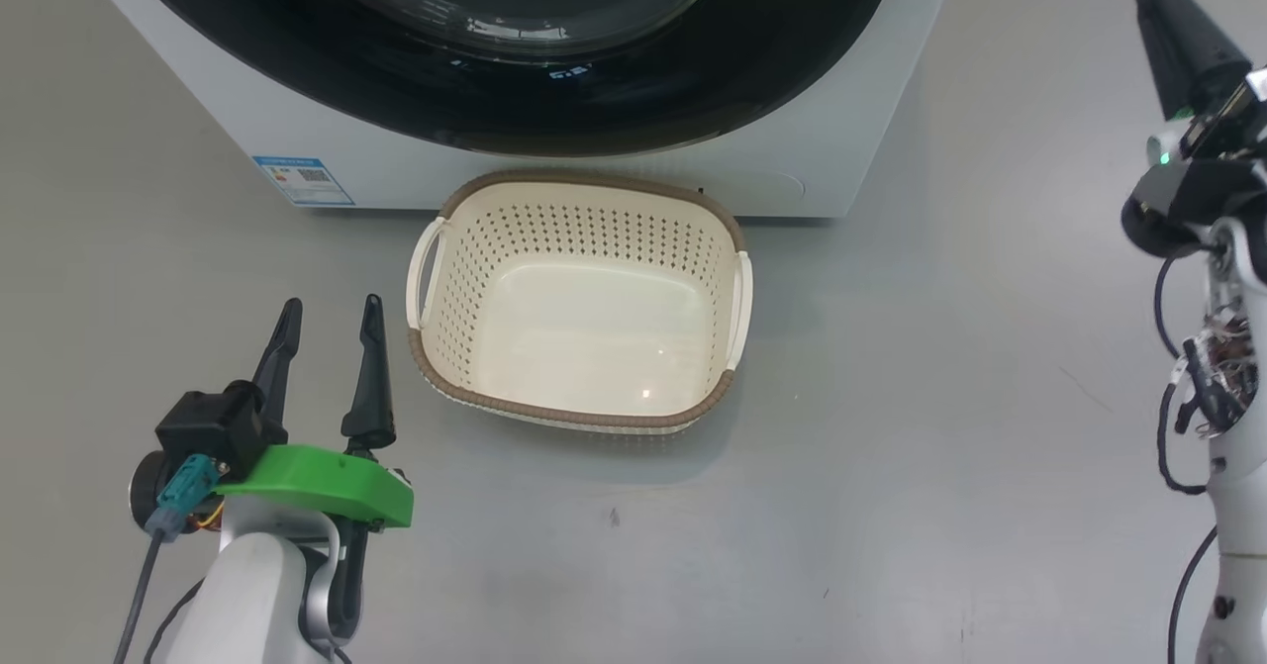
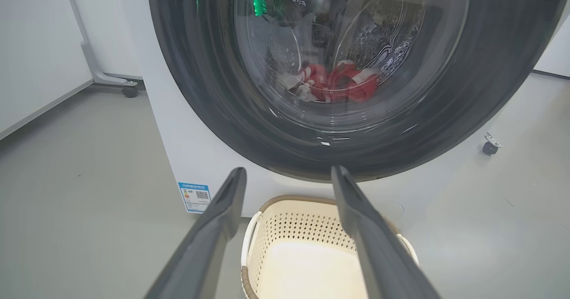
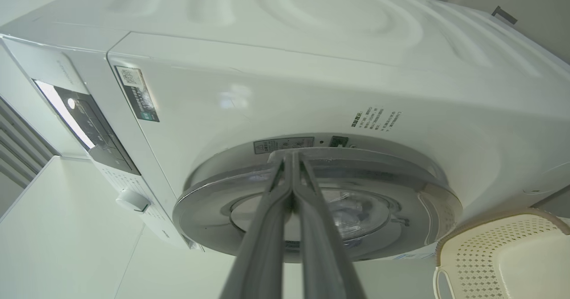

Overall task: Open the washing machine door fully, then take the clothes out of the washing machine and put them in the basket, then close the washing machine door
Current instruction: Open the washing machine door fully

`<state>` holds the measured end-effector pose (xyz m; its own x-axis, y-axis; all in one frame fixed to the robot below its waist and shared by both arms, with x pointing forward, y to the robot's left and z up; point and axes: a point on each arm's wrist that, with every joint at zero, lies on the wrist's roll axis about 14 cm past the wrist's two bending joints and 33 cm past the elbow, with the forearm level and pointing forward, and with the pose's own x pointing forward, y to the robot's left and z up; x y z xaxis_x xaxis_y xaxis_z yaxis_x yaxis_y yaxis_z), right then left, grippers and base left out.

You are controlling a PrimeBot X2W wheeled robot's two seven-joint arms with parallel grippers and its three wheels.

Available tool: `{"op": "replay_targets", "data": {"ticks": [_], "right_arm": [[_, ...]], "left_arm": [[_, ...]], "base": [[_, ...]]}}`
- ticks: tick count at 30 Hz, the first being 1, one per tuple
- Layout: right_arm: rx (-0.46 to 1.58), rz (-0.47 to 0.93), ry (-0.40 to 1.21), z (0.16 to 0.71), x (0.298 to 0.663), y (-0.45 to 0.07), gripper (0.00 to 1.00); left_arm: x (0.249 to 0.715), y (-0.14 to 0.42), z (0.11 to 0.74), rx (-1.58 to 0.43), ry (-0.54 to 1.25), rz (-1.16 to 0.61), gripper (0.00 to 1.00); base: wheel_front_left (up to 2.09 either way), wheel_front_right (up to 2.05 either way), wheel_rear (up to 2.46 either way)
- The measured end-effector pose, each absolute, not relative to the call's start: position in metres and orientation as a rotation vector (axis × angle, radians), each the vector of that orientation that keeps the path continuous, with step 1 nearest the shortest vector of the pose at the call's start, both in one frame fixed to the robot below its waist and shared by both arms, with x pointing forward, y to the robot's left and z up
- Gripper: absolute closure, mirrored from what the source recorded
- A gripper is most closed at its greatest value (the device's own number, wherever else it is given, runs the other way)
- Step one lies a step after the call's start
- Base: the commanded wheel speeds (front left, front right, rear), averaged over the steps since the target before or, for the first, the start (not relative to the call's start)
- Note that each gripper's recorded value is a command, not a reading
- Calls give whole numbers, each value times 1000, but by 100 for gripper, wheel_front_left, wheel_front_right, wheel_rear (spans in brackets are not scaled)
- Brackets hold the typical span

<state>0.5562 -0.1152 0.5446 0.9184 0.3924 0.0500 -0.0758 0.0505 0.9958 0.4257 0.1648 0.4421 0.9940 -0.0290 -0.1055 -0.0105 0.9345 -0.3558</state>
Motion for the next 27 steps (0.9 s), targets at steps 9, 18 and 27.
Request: {"op": "replay_targets", "data": {"ticks": [9,18,27], "right_arm": [[1415,463,345,550,588,-88,100],[1376,497,429,544,618,-68,100],[1298,557,520,534,635,-39,100]], "left_arm": [[430,170,429,-358,137,6,0],[436,179,422,-344,150,24,0],[434,188,418,-328,162,40,0]], "base": [[0,0,0],[0,0,0],[0,0,0]]}}
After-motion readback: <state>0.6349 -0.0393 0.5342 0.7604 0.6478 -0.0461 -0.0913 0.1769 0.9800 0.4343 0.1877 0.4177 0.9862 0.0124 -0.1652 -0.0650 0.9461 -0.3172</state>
